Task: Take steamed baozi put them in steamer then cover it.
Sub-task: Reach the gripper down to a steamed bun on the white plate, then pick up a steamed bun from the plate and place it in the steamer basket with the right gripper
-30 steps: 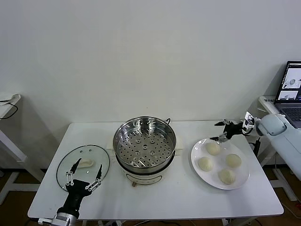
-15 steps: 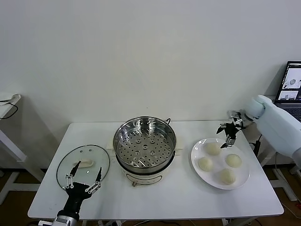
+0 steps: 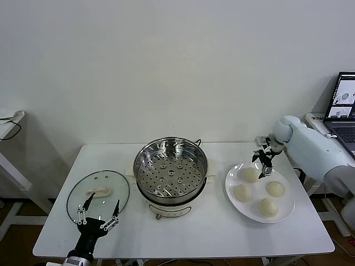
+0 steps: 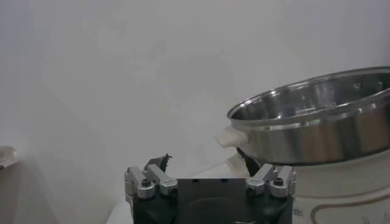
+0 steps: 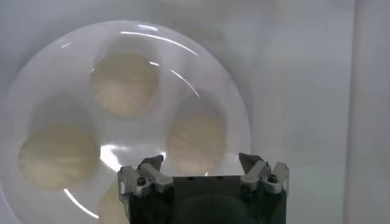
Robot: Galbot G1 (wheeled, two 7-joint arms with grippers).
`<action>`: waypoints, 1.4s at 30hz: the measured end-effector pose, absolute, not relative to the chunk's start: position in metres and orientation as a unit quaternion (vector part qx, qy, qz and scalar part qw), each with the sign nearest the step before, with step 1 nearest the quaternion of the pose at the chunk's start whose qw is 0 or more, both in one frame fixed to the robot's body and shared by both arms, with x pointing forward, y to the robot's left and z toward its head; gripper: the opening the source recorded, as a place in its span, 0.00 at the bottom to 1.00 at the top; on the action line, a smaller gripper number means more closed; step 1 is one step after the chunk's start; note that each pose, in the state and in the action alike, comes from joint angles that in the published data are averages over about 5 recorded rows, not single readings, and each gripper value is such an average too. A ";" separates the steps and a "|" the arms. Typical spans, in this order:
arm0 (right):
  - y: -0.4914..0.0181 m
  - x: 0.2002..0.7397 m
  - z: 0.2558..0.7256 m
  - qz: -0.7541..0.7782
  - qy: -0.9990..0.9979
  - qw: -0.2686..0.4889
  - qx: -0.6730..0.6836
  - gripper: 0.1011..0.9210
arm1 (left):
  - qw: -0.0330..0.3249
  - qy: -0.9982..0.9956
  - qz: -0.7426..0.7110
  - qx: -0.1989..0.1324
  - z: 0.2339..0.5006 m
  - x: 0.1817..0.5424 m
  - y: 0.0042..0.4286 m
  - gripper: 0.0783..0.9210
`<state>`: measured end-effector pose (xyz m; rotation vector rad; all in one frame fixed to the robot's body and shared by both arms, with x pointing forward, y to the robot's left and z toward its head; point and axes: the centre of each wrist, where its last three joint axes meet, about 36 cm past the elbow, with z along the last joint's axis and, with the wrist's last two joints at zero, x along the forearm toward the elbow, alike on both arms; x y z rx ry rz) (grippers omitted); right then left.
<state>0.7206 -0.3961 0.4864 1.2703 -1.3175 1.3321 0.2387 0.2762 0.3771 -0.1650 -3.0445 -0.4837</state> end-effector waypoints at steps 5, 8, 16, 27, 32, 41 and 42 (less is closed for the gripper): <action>-0.391 0.720 0.474 0.536 -0.526 0.423 0.507 0.88 | 0.029 -0.986 -0.157 -0.053 0.376 0.238 0.277 0.88; -0.388 0.720 0.468 0.536 -0.526 0.422 0.507 0.88 | 0.029 -0.986 -0.157 -0.052 0.375 0.238 0.277 0.88; -0.386 0.718 0.459 0.540 -0.524 0.423 0.505 0.78 | 0.029 -0.986 -0.156 -0.051 0.374 0.237 0.277 0.88; -0.386 0.716 0.457 0.544 -0.521 0.419 0.507 0.69 | 0.031 -0.986 -0.156 -0.049 0.373 0.236 0.278 0.88; -0.387 0.716 0.469 0.550 -0.520 0.412 0.508 0.69 | 0.030 -0.986 -0.158 -0.046 0.375 0.235 0.279 0.88; -0.361 0.728 0.546 0.590 -0.503 0.358 0.521 0.69 | 0.026 -0.986 -0.157 -0.047 0.377 0.235 0.278 0.88; -0.354 0.730 0.557 0.598 -0.497 0.347 0.525 0.69 | 0.025 -0.986 -0.157 -0.047 0.377 0.236 0.277 0.88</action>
